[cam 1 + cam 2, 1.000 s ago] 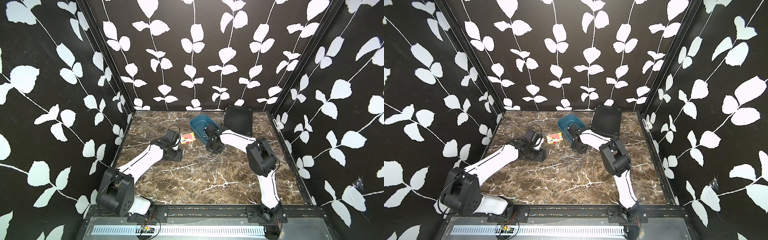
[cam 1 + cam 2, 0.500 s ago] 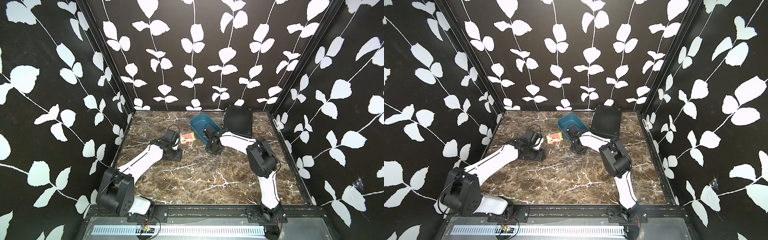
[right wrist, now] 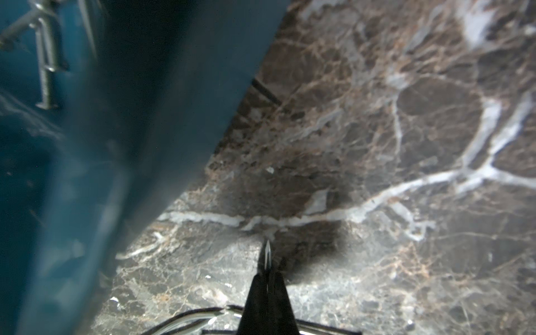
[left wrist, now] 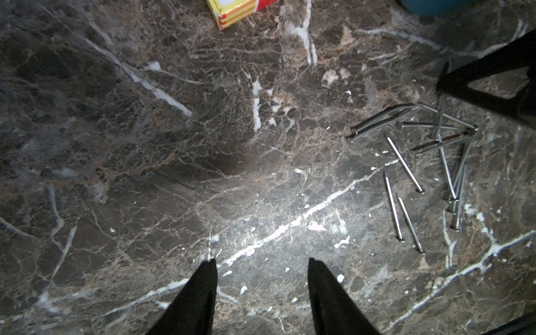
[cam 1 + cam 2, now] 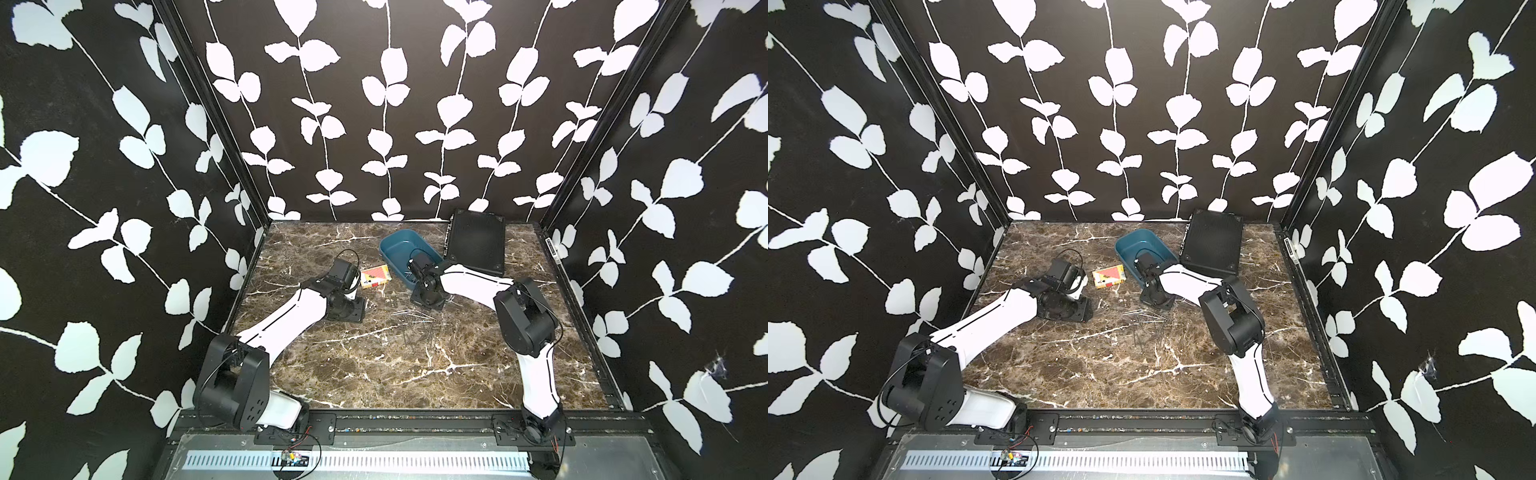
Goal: Put the nails on the desktop into the storage box
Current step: Pick up the nail from the center of the board.
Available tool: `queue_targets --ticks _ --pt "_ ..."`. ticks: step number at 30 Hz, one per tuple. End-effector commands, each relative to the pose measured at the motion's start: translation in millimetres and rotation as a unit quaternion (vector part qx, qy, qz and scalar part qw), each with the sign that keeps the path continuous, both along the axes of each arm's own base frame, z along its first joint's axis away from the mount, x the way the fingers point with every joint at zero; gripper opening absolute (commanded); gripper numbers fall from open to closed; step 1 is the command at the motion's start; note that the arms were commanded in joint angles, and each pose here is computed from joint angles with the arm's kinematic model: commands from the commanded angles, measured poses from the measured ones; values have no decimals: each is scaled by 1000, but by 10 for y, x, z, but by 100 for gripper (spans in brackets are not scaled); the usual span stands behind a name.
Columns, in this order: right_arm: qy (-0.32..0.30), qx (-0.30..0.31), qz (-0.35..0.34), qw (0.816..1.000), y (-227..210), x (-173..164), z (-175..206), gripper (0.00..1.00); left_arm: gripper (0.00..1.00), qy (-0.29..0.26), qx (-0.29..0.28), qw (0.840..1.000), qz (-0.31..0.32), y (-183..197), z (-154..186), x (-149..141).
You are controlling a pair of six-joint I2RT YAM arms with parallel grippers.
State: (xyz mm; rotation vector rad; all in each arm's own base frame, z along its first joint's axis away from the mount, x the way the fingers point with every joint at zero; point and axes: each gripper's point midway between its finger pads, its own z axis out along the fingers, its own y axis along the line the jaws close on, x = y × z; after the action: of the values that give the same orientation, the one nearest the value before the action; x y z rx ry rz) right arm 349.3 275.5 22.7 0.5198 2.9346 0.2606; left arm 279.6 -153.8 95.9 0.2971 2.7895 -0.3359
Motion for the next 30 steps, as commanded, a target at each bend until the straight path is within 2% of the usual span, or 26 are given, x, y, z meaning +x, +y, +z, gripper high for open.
queue_targets --ticks 1,7,15,20,24,30 --pt "28 -14 11 999 -59 -207 112 0 53 6 -4 1000 7 19 -36 -32" --pt "-5 2 0 1000 -126 -210 534 0 53 2 -10 1000 11 0 -34 -4" --pt "-17 29 -27 999 -278 -376 829 0 53 -7 -18 1000 13 -37 -5 54" --pt "-43 47 -40 997 -301 -363 1103 0 53 -8 -20 1000 13 -43 -5 67" --pt "-67 67 -54 994 -248 -165 1289 0 53 -10 -20 1000 14 -48 8 75" --pt "-87 99 -75 988 -117 301 1374 0 53 -13 -13 1000 14 -9 56 60"
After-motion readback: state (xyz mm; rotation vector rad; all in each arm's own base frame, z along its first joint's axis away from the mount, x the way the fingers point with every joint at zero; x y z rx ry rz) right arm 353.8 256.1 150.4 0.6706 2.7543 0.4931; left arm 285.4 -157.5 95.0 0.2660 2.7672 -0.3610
